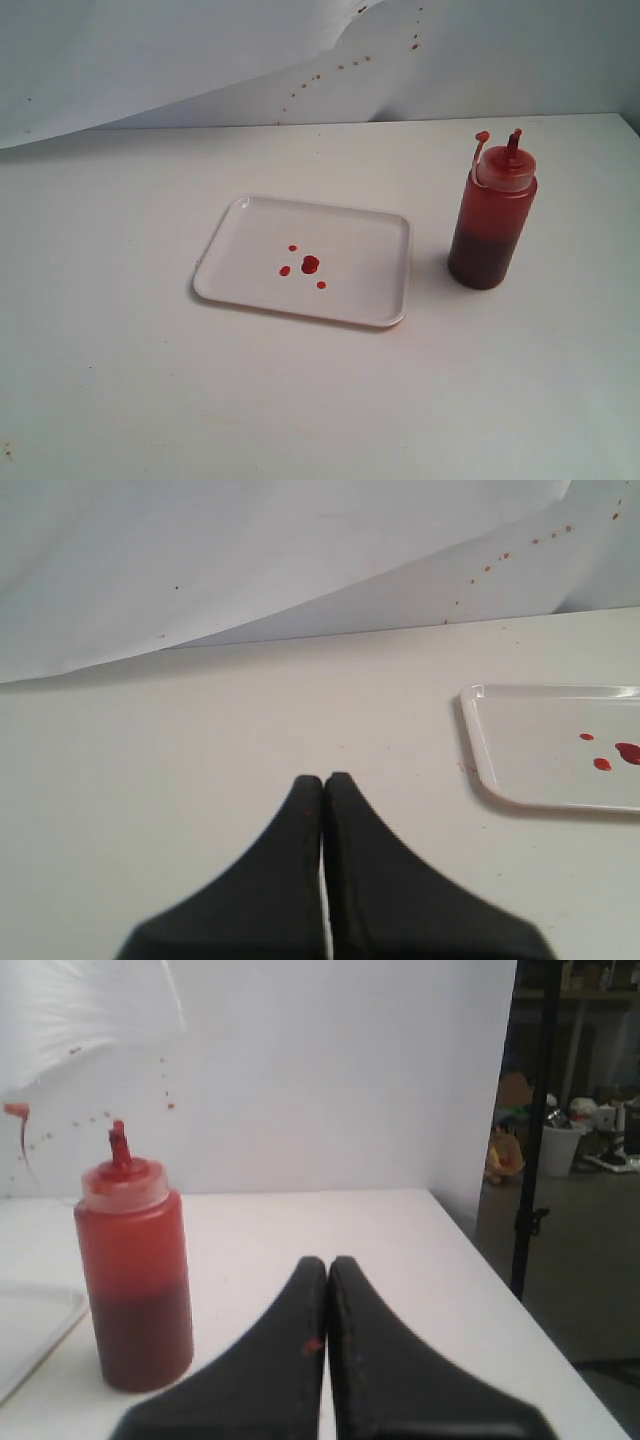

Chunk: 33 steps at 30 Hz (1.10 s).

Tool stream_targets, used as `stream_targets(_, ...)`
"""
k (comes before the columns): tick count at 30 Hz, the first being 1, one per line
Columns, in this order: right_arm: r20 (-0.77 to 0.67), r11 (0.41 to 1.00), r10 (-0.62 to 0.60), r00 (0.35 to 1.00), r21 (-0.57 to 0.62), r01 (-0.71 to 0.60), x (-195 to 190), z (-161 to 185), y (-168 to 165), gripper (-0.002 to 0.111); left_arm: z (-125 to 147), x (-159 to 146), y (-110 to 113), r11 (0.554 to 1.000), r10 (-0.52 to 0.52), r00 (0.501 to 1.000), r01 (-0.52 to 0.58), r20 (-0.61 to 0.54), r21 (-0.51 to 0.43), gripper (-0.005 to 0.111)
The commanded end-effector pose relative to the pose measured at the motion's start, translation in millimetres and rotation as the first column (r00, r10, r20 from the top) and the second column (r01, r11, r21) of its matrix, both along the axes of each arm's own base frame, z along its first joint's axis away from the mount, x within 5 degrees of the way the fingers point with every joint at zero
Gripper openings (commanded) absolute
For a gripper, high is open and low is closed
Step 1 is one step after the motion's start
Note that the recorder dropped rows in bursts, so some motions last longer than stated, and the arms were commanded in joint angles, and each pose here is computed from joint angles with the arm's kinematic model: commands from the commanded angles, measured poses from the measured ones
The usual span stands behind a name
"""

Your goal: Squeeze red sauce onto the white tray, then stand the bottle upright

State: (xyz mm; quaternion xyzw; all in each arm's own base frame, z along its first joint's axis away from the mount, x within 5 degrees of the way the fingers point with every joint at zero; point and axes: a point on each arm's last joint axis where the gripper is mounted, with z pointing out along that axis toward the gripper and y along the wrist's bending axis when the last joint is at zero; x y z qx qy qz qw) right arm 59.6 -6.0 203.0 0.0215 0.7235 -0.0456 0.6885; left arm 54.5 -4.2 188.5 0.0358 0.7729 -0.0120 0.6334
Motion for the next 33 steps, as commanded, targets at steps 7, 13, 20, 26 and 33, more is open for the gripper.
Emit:
stream_targets(7, -0.145, 1.000, 0.006, 0.989, 0.021, -0.003, -5, -15, 0, 0.000, 0, 0, 0, 1.000, 0.001, 1.000, 0.000, 0.009, -0.005, 0.000)
stream_targets(13, -0.206, 0.999, 0.007, 0.979, 0.044, 0.002, -6, -21, 0, 0.000, -1, 0, 0, 1.000, 0.000, 1.000, 0.000, 0.005, -0.005, 0.000)
stream_targets(20, -0.206, 0.999, 0.028, 0.978, 0.043, -0.019, -6, -21, 2, 0.000, -1, 0, 0, 1.000, 0.000, 1.000, 0.000, 0.005, -0.003, 0.000)
stream_targets(26, -0.204, 0.999, 0.041, 0.978, 0.040, -0.033, -6, -21, 2, 0.000, -1, 0, 0, 1.000, 0.000, 1.000, 0.000, 0.005, -0.003, 0.000)
stream_targets(33, -0.204, 0.999, 0.041, 0.978, 0.040, -0.033, -6, -21, 2, 0.000, -1, 0, 0, 1.000, 0.000, 1.000, 0.000, 0.005, -0.003, 0.000)
